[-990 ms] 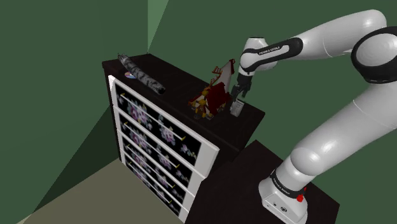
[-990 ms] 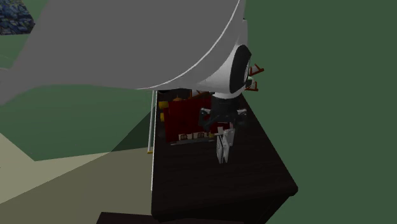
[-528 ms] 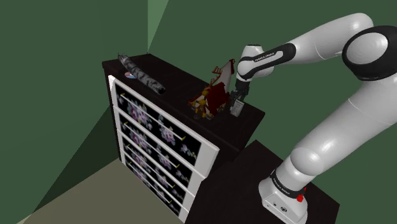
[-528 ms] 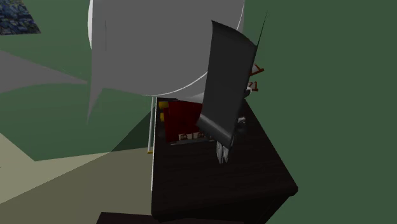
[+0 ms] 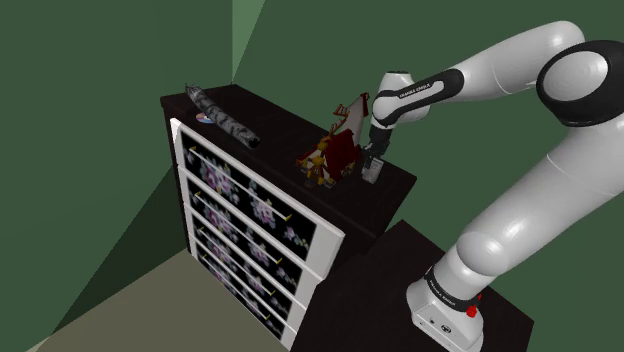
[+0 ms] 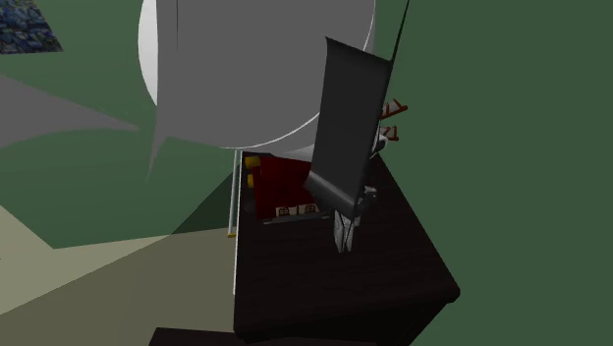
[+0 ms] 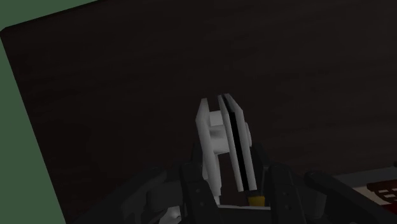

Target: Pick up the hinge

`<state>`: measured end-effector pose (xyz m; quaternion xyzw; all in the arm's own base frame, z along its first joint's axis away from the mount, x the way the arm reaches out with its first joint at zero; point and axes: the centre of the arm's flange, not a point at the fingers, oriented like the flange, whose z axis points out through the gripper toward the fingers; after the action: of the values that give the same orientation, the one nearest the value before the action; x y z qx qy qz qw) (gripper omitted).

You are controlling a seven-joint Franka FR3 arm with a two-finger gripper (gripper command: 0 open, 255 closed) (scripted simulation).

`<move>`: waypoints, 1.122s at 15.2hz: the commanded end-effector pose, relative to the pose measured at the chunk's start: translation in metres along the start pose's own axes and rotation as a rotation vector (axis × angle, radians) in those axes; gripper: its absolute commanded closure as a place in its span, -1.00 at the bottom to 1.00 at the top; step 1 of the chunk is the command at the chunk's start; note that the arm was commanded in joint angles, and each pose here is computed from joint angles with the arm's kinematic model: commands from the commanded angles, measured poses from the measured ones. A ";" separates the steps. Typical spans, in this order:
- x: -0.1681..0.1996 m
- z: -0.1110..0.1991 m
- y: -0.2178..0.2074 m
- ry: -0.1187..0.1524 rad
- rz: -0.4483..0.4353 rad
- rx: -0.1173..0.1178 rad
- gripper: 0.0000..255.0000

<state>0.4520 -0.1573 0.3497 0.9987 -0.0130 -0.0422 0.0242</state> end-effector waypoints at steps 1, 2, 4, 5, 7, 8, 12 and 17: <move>0.000 0.001 0.001 -0.002 0.001 0.000 1.00; 0.000 0.001 0.001 -0.002 0.001 0.000 1.00; -0.001 -0.005 0.001 -0.002 0.001 0.000 1.00; -0.001 -0.010 0.001 -0.002 0.001 0.000 1.00; -0.002 -0.020 0.001 -0.002 0.001 0.000 1.00; -0.002 -0.026 0.002 -0.002 0.001 0.000 1.00; -0.004 -0.047 0.003 -0.002 0.001 0.000 1.00; -0.006 -0.073 0.004 -0.002 0.001 0.000 1.00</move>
<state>0.4517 -0.1570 0.4166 0.9987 -0.0137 -0.0430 0.0242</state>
